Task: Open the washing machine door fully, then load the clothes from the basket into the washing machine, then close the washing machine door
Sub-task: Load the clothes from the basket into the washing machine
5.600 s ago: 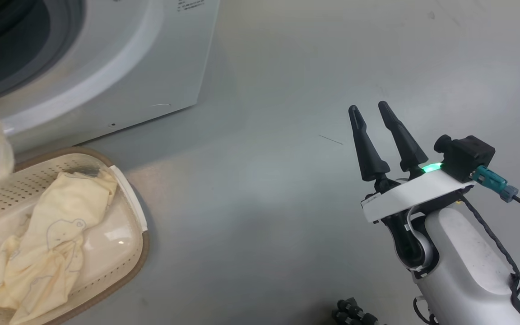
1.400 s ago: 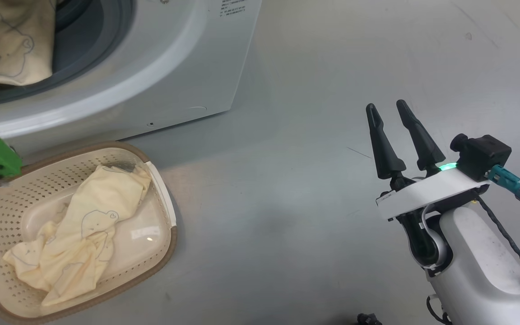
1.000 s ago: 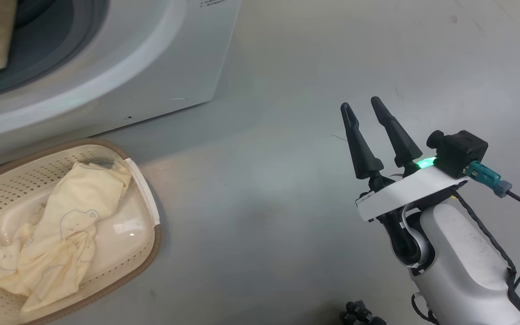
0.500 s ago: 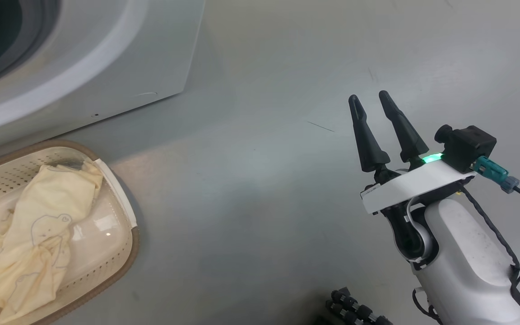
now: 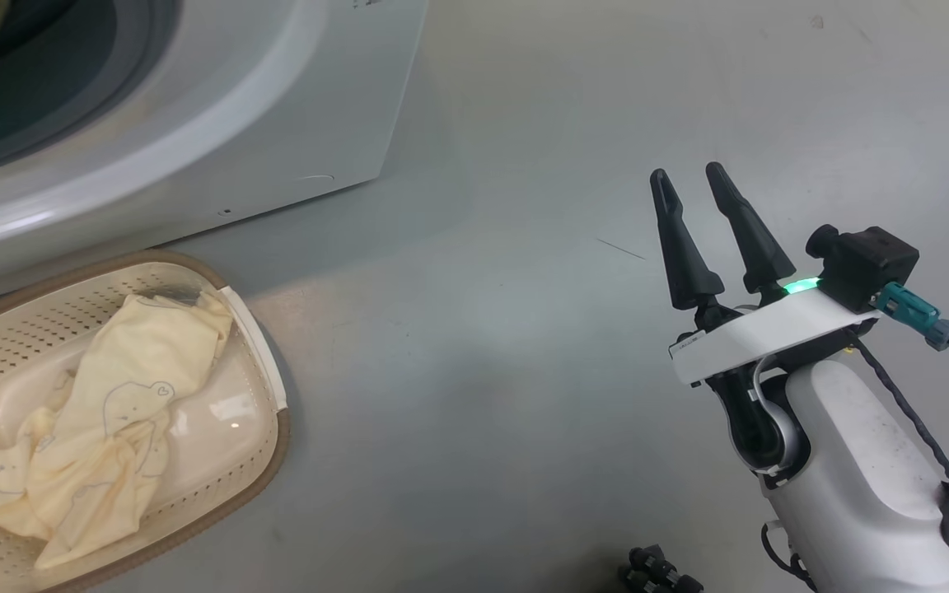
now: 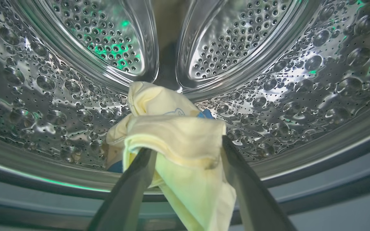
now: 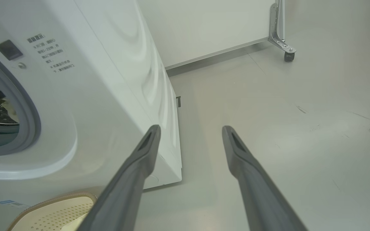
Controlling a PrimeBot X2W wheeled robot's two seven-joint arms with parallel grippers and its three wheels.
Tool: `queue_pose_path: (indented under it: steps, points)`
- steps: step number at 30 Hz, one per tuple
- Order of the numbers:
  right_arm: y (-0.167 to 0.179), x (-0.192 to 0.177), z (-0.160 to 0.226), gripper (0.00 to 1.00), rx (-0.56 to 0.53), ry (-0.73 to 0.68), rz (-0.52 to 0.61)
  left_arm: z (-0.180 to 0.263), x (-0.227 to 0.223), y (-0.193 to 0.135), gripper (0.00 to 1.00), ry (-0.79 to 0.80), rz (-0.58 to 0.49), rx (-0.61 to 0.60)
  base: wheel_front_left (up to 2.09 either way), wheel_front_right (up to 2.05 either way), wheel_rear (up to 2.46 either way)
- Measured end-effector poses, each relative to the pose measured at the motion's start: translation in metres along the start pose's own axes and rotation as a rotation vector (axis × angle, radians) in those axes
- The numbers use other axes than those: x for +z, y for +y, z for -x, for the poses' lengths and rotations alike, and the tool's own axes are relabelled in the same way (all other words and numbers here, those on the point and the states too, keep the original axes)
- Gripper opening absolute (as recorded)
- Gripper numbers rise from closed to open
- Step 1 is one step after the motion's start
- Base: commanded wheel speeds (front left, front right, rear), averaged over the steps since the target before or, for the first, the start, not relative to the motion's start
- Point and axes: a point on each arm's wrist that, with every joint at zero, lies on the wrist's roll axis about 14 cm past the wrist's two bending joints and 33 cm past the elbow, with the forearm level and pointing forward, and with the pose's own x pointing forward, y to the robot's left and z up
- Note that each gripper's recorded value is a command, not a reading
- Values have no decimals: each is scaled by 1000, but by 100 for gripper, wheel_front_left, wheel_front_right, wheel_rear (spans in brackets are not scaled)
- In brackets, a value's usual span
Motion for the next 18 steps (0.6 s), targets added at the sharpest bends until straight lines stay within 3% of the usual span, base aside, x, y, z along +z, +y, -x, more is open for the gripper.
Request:
queue_pose_path:
  steps: [18]
  points:
    - [9,21,-2,100,36,-53,7,57,-17,-1,100,-43,-17,-26,0,0,0]
